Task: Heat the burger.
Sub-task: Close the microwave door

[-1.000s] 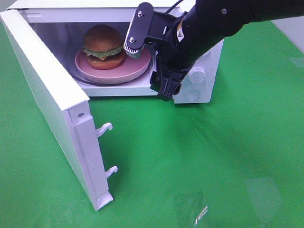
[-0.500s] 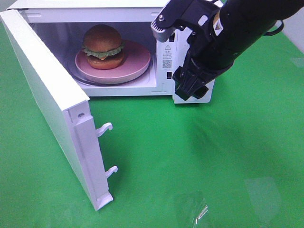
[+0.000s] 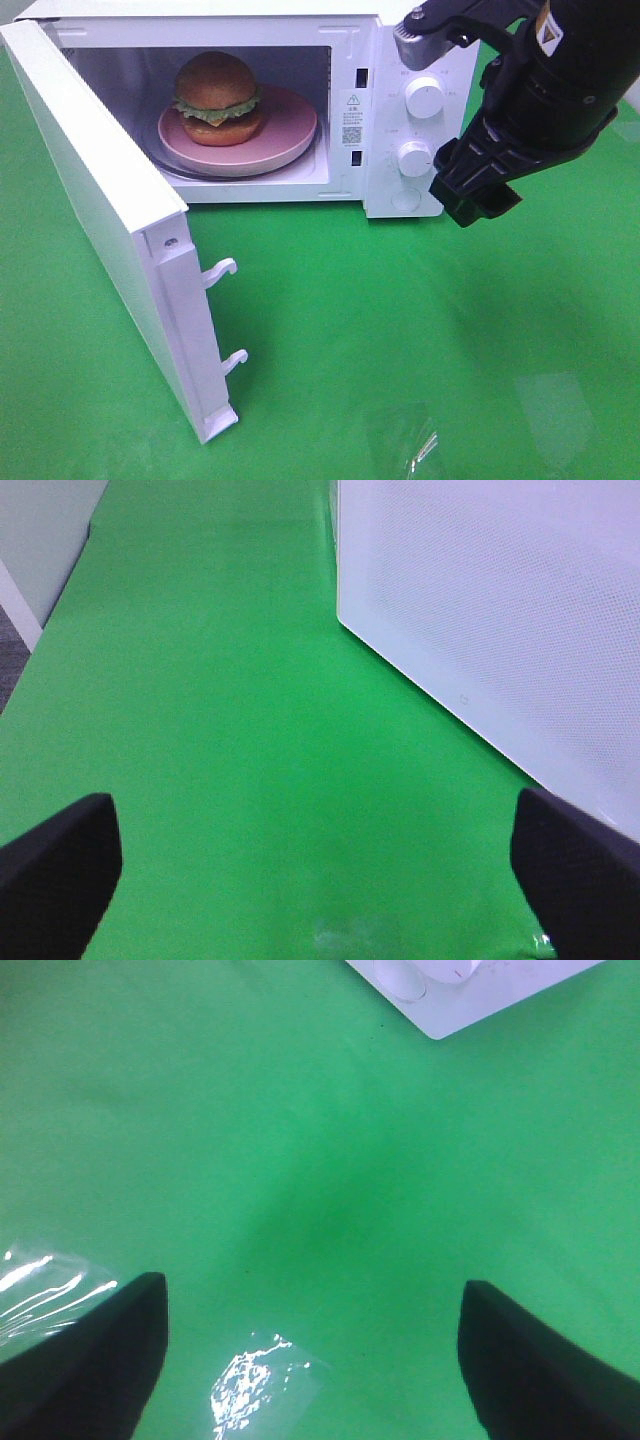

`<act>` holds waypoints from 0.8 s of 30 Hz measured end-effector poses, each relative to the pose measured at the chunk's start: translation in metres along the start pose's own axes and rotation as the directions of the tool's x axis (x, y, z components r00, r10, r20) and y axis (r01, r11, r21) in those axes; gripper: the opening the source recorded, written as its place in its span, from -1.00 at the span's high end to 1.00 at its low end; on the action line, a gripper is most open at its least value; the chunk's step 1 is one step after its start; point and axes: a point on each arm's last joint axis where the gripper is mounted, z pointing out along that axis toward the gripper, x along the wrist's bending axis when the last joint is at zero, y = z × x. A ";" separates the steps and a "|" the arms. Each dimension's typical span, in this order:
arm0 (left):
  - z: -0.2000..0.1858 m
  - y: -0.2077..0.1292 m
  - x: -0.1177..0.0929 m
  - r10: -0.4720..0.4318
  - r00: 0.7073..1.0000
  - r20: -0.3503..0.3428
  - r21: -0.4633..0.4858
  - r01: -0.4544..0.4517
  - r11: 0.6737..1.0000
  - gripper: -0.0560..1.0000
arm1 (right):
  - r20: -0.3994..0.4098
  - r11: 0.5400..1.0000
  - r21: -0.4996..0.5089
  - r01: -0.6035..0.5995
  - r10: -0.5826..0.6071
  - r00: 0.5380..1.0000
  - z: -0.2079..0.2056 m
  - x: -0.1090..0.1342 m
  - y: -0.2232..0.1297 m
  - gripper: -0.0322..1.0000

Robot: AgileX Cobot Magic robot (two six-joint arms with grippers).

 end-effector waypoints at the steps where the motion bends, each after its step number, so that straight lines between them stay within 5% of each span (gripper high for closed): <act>1: 0.000 0.000 0.000 0.000 1.000 0.000 0.000 0.000 1.000 -0.96 | -0.004 1.000 -0.006 -0.015 0.015 1.000 -0.005 -0.001 -0.002 -0.54; 13: 0.000 0.000 0.000 0.000 1.000 0.000 0.000 0.000 1.000 -0.96 | -0.021 0.998 0.045 -0.035 0.036 0.999 -0.014 -0.001 -0.014 -0.54; 24: 0.000 0.000 0.000 0.000 1.000 0.000 0.000 0.000 1.000 -0.96 | -0.032 0.995 0.079 -0.054 0.057 0.998 -0.013 0.006 -0.066 -0.54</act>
